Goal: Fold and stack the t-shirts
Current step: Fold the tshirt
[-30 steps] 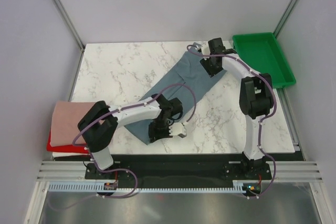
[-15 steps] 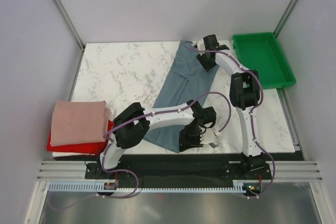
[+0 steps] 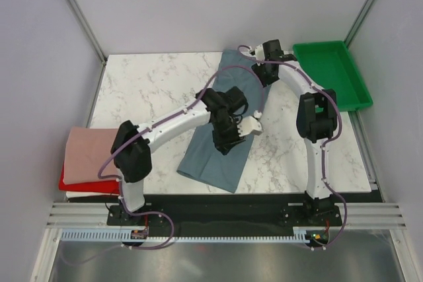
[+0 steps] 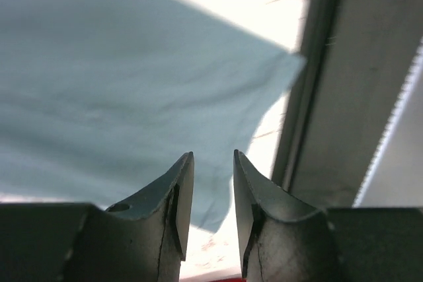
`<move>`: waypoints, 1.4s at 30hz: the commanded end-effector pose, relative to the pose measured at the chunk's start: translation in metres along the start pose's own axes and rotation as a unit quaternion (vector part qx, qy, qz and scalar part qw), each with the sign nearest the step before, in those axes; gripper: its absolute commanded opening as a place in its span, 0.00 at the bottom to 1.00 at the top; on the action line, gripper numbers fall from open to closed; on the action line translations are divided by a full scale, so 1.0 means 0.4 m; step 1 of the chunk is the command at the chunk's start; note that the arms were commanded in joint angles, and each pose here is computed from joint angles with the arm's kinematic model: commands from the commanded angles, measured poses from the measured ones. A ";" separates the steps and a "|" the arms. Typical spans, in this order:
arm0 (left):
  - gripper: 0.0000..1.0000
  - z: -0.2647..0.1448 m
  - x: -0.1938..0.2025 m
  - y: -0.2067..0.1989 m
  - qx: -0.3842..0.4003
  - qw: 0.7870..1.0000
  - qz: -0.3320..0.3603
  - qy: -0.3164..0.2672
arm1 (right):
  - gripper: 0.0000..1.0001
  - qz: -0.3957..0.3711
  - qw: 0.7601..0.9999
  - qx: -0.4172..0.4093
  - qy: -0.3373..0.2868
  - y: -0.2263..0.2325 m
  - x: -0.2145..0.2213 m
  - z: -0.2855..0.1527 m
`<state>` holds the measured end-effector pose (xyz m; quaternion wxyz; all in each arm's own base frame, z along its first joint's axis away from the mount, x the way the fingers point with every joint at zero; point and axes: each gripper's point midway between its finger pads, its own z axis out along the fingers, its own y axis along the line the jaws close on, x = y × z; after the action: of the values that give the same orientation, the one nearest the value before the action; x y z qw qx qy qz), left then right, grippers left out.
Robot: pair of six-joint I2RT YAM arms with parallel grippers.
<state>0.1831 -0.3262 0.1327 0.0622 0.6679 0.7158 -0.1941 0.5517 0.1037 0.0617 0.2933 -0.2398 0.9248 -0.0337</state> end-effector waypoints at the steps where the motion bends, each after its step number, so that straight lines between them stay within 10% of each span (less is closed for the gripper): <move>1: 0.37 0.030 0.091 0.079 -0.022 0.999 -0.038 0.011 | 0.53 0.032 0.998 -0.007 -0.053 -0.007 -0.066 -0.128; 17: 0.34 0.276 0.182 0.038 0.064 0.994 -0.080 0.039 | 0.52 0.003 0.999 -0.017 0.028 0.037 0.057 0.029; 31: 0.34 0.368 0.012 -0.060 0.103 0.993 -0.045 0.028 | 0.52 -0.057 0.998 0.016 0.001 -0.008 -0.040 0.097; 37: 0.34 0.322 -0.046 -0.045 0.079 0.996 -0.042 0.010 | 0.52 -0.049 0.999 0.011 -0.015 0.004 -0.071 0.131; 42: 0.36 0.044 -0.073 -0.001 -0.011 0.996 -0.040 -0.081 | 0.52 -0.025 0.998 0.035 -0.054 -0.039 -0.137 0.007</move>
<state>0.1532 -0.3731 0.0352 0.0053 0.6458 0.7272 -0.2324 0.5895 0.1212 0.0353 0.2963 -0.2800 0.9119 -0.0480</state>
